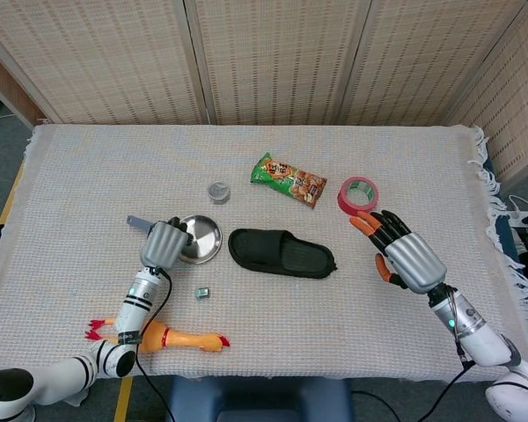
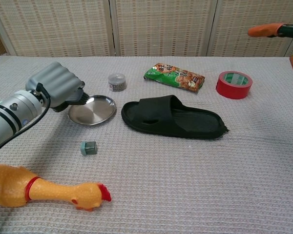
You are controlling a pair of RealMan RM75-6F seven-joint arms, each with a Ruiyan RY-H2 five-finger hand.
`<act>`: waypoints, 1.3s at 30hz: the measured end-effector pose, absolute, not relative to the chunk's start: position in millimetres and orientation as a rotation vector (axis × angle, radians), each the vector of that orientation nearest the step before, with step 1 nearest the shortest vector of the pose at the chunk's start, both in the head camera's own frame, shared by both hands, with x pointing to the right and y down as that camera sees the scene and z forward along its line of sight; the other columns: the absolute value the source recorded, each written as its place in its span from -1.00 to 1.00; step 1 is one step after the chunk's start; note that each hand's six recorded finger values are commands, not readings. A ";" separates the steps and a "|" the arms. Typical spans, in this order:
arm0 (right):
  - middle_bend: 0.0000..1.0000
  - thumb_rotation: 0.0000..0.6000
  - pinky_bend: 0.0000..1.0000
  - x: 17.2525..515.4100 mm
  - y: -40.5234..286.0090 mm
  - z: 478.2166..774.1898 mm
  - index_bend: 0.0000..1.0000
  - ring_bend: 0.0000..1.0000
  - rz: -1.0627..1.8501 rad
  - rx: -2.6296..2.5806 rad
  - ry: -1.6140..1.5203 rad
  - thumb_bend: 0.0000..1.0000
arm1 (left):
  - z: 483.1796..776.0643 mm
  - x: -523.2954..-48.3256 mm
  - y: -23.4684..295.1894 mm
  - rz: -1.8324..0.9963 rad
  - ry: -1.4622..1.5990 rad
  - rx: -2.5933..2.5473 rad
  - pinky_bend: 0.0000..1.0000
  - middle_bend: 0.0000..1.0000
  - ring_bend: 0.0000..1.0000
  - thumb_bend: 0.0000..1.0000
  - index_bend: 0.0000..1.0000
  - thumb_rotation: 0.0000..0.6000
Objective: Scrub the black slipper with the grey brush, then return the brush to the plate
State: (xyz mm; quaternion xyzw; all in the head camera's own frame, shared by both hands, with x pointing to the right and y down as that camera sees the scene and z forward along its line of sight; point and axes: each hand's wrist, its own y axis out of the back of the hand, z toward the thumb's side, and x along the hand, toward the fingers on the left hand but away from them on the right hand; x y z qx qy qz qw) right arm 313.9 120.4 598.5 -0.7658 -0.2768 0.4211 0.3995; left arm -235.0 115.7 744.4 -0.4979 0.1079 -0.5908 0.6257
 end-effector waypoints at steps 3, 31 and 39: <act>-1.00 1.00 -1.00 313.2 122.3 591.3 -1.00 -1.00 1.064 -1.933 -0.711 0.46 | 750.4 -232.7 118.9 -1.370 0.235 -1.149 1.00 -0.20 0.39 -0.27 -0.30 1.00; -1.00 1.00 -1.00 331.0 130.2 587.7 -1.00 -1.00 1.162 -1.861 -0.729 0.17 | 729.6 -189.0 133.2 -1.305 0.323 -1.351 0.95 -0.97 0.17 -0.31 -1.00 1.00; -1.00 1.00 -1.00 377.5 161.8 563.4 -1.00 -1.00 1.276 -1.687 -0.786 -0.30 | 669.1 -234.0 146.5 -1.279 0.585 -1.519 -0.27 -0.99 -0.92 -0.31 -1.00 1.00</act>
